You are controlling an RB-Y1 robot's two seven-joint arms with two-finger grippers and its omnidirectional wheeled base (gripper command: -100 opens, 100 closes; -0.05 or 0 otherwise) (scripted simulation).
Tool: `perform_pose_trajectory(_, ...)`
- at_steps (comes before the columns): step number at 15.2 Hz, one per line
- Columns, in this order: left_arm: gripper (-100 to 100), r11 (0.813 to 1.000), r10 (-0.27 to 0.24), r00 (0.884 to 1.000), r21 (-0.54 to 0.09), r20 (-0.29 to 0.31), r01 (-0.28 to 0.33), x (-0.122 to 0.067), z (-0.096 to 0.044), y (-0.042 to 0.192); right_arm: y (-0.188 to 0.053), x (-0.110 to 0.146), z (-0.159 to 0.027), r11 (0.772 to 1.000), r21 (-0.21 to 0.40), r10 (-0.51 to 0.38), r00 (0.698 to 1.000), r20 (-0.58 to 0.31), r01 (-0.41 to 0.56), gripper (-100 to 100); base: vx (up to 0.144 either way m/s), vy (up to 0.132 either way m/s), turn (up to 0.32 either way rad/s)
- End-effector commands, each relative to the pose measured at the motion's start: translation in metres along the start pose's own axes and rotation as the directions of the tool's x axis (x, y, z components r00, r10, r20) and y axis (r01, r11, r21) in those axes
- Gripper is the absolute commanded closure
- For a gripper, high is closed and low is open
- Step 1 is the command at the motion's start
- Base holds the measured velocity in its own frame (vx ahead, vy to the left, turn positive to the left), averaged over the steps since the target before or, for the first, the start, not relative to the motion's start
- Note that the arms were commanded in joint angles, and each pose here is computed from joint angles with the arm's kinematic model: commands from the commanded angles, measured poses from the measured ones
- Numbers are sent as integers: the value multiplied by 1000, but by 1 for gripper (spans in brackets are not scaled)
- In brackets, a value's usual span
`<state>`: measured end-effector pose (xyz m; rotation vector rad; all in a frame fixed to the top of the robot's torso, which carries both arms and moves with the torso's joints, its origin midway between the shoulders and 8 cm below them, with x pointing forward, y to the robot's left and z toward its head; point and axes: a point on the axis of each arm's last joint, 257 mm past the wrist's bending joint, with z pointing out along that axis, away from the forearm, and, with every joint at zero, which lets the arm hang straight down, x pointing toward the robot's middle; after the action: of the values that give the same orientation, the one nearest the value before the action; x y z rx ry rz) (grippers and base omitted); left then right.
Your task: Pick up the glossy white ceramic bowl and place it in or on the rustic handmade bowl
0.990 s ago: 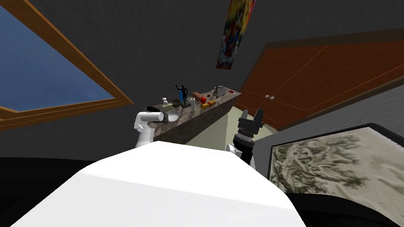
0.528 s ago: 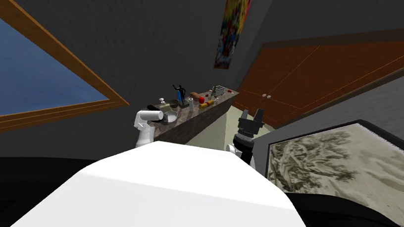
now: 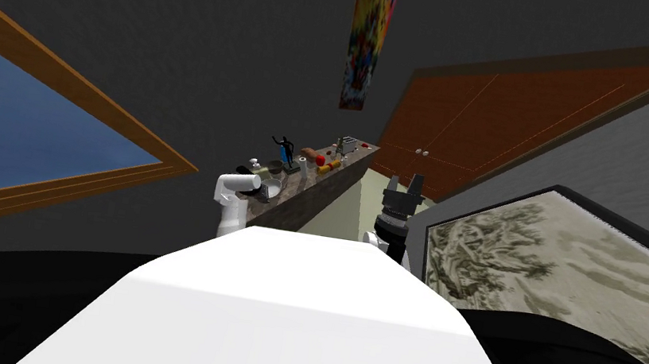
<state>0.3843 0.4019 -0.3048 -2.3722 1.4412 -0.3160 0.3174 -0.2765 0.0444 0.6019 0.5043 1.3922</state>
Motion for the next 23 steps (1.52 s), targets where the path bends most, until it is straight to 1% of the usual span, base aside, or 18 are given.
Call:
perform_pose_trajectory(1, -100, 999, -8, 1000, -34, 7, 8, -2, -1, 6, 0, 0, 0, 1000, 0, 0, 1000, 0, 0, 0, 12, -9, -56)
perform_pose_trajectory(4, -100, 998, -16, 1000, -65, 14, 17, -3, -2, 10, 0, 0, 0, 1000, 0, 0, 1000, 0, 0, 0, 13, -9, -62)
perform_pose_trajectory(5, -100, 999, -13, 1000, -53, 11, 14, -3, -1, 8, 0, 0, 0, 1000, 0, 0, 1000, 0, 0, 0, 6, -4, -13)
perform_pose_trajectory(6, -100, 998, -13, 1000, -57, 11, 13, -2, 6, 9, 0, 0, 0, 1000, 0, 0, 1000, 0, 0, 0, 6, 1, 8)
perform_pose_trajectory(10, -100, 998, -11, 1000, -57, 9, 11, -1, 20, 11, 0, 0, 0, 1000, 0, 0, 1000, 0, 0, 0, 7, 6, 11)
perform_pose_trajectory(11, -100, 998, -10, 1000, -57, 9, 11, -1, 23, 11, 0, 0, 0, 1000, 0, 0, 1000, 0, 0, 0, 7, 7, 10)
perform_pose_trajectory(12, -100, 998, -11, 1000, -59, 10, 11, 0, 19, 12, 0, 0, 0, 1000, 0, 0, 1000, 0, 0, 0, 0, 0, 0)
perform_pose_trajectory(13, 100, 998, -11, 1000, -57, 10, 11, 0, 19, 11, 0, 0, 0, 1000, 0, 0, 1000, 0, 0, 0, 0, 0, 0)
perform_pose_trajectory(17, 100, 998, -12, 1000, -59, 9, 12, 0, 20, 12, 0, 0, 0, 1000, 0, 0, 1000, 0, 0, 0, 0, 0, 0)
perform_pose_trajectory(18, 100, 998, -12, 1000, -57, 10, 13, -2, 11, 10, 0, 0, 0, 1000, 0, 0, 1000, 0, 0, 0, -4, -5, -16)
perform_pose_trajectory(20, 100, 998, -13, 1000, -57, 11, 13, -2, 6, 9, 0, 0, 0, 1000, 0, 0, 1000, 0, 0, 0, -8, -5, -16)
perform_pose_trajectory(21, 100, 998, -14, 1000, -57, 12, 14, -3, 1, 9, 0, 0, 0, 1000, 0, 0, 1000, 0, 0, 0, -8, -5, -11)
perform_pose_trajectory(22, 100, 998, -14, 1000, -57, 12, 14, -3, -2, 9, 0, 0, 0, 1000, 0, 0, 1000, 0, 0, 0, -8, -6, -8)
perform_pose_trajectory(23, 100, 998, -14, 1000, -57, 11, 15, -3, 2, 9, 0, 0, 0, 1000, 0, 0, 1000, 0, 0, 0, 0, 0, 0)
